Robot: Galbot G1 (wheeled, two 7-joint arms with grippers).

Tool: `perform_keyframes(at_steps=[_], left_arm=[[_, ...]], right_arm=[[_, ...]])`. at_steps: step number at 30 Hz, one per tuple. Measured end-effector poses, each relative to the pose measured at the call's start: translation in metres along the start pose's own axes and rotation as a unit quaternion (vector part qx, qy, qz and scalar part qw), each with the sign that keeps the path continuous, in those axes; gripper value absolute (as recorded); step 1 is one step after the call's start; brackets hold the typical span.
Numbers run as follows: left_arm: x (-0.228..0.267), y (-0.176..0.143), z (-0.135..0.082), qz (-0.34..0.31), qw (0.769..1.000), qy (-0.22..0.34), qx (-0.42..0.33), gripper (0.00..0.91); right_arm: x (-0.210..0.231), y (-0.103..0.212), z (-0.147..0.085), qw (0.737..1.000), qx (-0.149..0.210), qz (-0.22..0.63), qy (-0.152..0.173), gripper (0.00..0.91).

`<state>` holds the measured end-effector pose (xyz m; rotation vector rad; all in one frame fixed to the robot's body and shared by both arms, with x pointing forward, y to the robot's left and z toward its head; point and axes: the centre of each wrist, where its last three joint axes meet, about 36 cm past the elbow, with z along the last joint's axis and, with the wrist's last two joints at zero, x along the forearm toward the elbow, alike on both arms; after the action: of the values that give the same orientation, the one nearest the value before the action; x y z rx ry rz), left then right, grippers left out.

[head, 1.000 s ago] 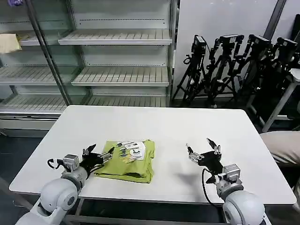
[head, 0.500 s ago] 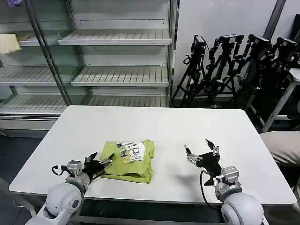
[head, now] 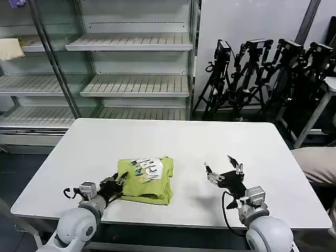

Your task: Fold and organize the clothes.

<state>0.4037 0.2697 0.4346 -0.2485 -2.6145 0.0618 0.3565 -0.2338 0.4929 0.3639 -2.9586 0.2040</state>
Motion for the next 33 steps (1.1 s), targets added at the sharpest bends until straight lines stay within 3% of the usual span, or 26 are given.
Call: perform_keyframes(at_steps=[8, 14, 21, 26, 29, 33], left_arm=[[0.004, 0.011, 0.001, -0.013, 1.0, 0.001, -0.025, 0.0], [0.018, 0.049, -0.01, -0.046, 0.997, 0.0, -0.059, 0.0], [0.056, 0.139, -0.046, -0.123, 0.984, -0.002, -0.129, 0.0], [0.094, 0.188, -0.089, -0.177, 0.966, -0.018, -0.188, 0.0], [0.111, 0.193, -0.11, -0.192, 0.957, -0.032, -0.216, 0.0], [0.123, 0.167, -0.12, -0.186, 0.949, -0.056, -0.249, 0.0]], right_arm=[[-0.003, 0.004, 0.0, 1.0, -0.004, -0.006, -0.002, 0.907], [-0.009, 0.009, 0.0, 1.0, -0.009, -0.01, -0.004, 0.907], [-0.011, 0.012, 0.001, 1.0, -0.015, -0.017, -0.008, 0.907], [-0.012, 0.014, 0.0, 1.0, -0.018, -0.02, -0.014, 0.907], [-0.013, 0.016, -0.001, 0.999, -0.02, -0.021, -0.016, 0.907], [-0.013, 0.016, 0.0, 0.999, -0.019, -0.021, -0.016, 0.907]])
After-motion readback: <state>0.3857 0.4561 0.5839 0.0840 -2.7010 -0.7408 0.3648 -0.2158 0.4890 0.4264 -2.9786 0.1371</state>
